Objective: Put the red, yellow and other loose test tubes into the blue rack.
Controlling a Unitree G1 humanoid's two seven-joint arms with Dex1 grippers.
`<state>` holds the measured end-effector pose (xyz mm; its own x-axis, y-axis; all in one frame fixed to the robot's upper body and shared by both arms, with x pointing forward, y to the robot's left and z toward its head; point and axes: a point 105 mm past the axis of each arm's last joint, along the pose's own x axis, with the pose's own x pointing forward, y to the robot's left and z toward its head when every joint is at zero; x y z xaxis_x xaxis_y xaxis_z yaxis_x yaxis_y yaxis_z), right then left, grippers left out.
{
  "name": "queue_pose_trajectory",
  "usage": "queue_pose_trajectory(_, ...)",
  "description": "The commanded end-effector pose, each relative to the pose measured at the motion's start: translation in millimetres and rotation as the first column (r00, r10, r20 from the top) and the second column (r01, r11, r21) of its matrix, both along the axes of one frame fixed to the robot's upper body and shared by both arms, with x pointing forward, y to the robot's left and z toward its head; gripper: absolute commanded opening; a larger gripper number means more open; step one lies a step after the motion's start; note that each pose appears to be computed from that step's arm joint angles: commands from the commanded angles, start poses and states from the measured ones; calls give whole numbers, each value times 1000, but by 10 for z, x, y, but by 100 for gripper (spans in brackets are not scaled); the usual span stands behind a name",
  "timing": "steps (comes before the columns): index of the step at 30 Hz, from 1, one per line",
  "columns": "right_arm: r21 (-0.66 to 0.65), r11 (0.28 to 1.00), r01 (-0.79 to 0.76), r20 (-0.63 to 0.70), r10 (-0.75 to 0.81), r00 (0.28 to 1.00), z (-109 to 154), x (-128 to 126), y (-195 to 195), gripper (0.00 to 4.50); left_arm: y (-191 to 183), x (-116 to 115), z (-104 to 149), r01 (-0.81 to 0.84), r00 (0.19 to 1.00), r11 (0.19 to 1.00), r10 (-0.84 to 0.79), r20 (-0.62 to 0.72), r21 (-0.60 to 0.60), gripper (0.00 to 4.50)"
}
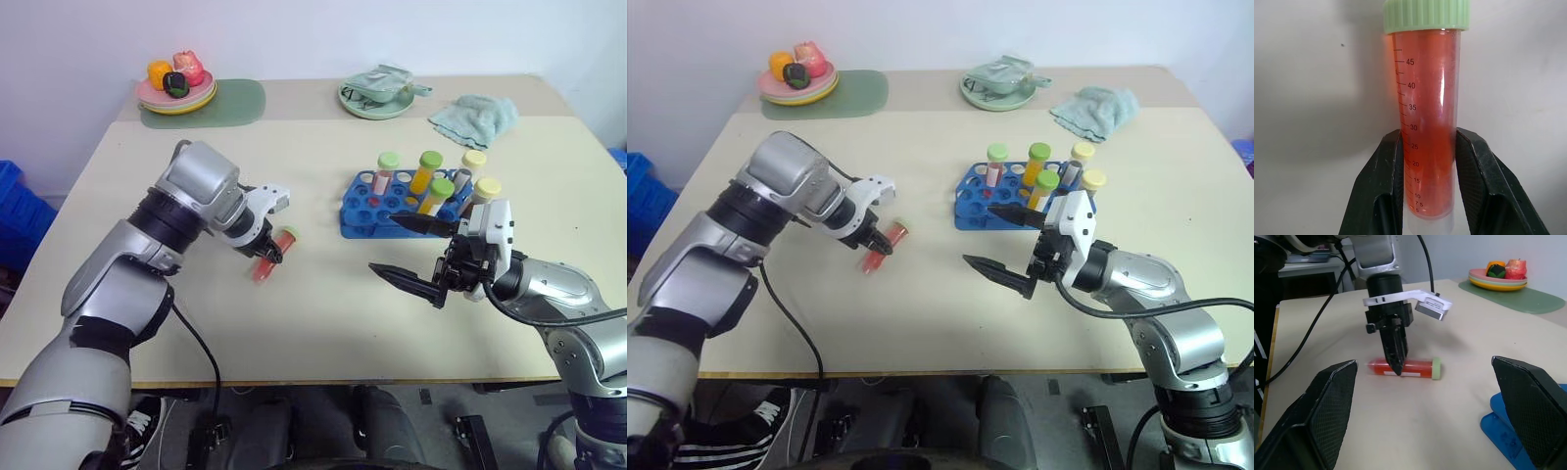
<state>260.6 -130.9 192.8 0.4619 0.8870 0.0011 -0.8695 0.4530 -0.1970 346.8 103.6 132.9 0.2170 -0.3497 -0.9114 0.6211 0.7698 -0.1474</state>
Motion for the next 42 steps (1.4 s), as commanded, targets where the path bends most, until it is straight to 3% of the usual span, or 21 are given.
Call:
queue_pose_trajectory(1,-2,1000,-6,63,6,998,106,-37,24,450,5,68,171,15,996,999,-11,91,-42,119)
queue_pose_trajectory(7,8,1000,26,66,-26,998,113,-33,-16,450,23,-47,289,158,932,986,-133,337,-46,119)
queue_pose_trajectory(10,21,998,59,69,-61,996,124,-21,-45,450,-2,-66,381,272,791,962,-203,578,-34,119)
queue_pose_trajectory(15,55,991,124,75,-128,989,132,13,-65,450,-244,-238,556,395,669,840,14,743,-372,119)
queue_pose_trajectory(18,100,979,178,73,-186,980,129,35,-40,450,-308,-348,602,461,564,790,90,821,-404,119)
queue_pose_trajectory(21,108,967,232,75,-240,968,147,74,-121,450,-412,-493,674,540,494,726,137,859,-426,119)
queue_pose_trajectory(24,103,960,260,73,-268,961,152,95,-201,450,-450,-491,704,550,433,732,163,887,-403,119)
queue_pose_trajectory(26,62,957,285,72,-289,955,91,105,-299,450,-500,-421,714,600,358,697,205,911,-393,119)
queue_pose_trajectory(29,43,947,319,80,-322,944,101,105,-417,450,-527,-295,754,626,322,638,313,893,-449,119)
queue_pose_trajectory(36,28,938,346,91,-347,934,119,49,-479,450,-649,-134,951,744,129,563,406,905,-359,119)
queue_pose_trajectory(42,43,929,367,112,-370,922,157,64,-488,450,-628,-120,969,779,67,532,455,888,-332,119)
